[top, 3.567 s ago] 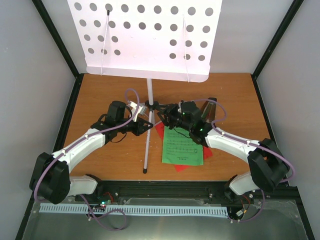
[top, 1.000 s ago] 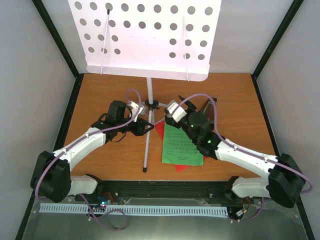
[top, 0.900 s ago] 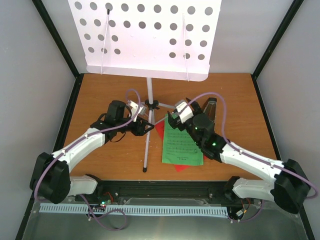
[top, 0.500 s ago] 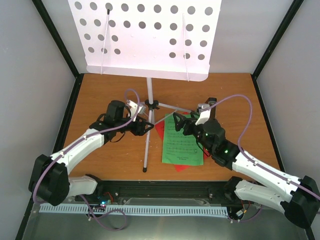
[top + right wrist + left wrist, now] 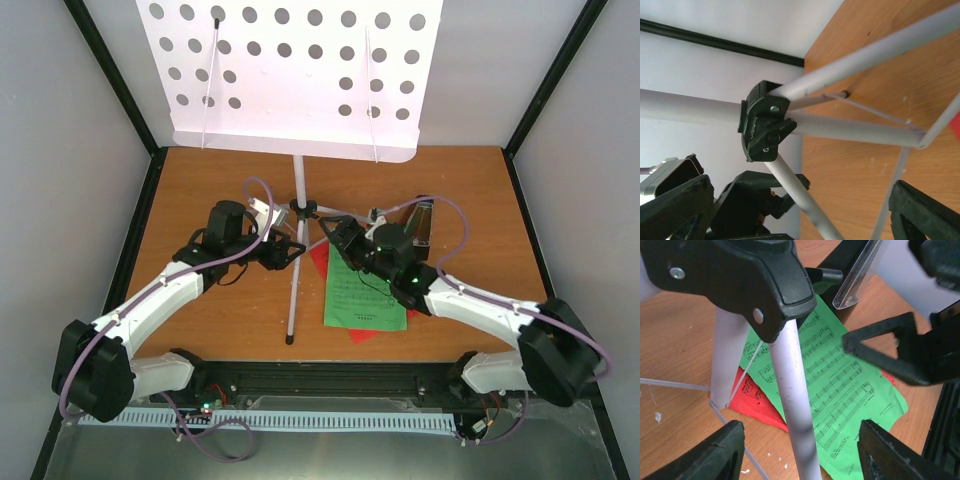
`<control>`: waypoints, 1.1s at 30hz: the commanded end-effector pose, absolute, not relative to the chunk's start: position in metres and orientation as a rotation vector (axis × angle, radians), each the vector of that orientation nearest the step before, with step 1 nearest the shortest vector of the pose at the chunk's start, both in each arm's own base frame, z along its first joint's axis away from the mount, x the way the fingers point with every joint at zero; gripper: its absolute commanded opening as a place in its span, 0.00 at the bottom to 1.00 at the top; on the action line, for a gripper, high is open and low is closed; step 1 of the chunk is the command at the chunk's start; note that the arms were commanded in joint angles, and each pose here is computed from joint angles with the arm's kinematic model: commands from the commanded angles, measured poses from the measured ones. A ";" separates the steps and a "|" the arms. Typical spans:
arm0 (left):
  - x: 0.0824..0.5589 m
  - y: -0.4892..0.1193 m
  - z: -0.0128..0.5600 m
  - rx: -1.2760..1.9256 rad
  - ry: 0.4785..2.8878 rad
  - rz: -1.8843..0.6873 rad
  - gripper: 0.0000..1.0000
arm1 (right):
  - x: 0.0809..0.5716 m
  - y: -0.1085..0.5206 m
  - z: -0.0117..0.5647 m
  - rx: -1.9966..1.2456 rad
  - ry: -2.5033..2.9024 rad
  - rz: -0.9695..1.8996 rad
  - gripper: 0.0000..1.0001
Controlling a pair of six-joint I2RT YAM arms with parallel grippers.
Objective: Pack up the instrument practice props
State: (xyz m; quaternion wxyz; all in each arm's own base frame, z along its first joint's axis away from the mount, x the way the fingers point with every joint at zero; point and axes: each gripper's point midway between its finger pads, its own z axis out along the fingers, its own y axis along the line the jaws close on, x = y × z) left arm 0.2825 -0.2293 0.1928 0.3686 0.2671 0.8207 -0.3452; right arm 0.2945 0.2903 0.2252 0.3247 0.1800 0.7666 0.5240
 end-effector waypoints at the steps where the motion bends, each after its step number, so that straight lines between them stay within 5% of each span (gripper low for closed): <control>1: 0.283 -0.229 0.199 0.679 2.092 -0.891 0.61 | 0.295 0.324 0.252 0.518 1.943 1.696 0.92; 12: 0.279 -0.230 0.204 0.674 2.078 -0.914 0.50 | 0.322 0.330 0.246 0.704 1.890 1.699 0.81; 20: 0.278 -0.231 0.205 0.675 2.076 -0.929 0.46 | 0.332 0.332 0.246 0.730 1.890 1.672 0.34; 33: 0.279 -0.235 0.205 0.686 2.083 -0.949 0.45 | 0.337 0.341 0.230 0.717 1.933 1.681 0.37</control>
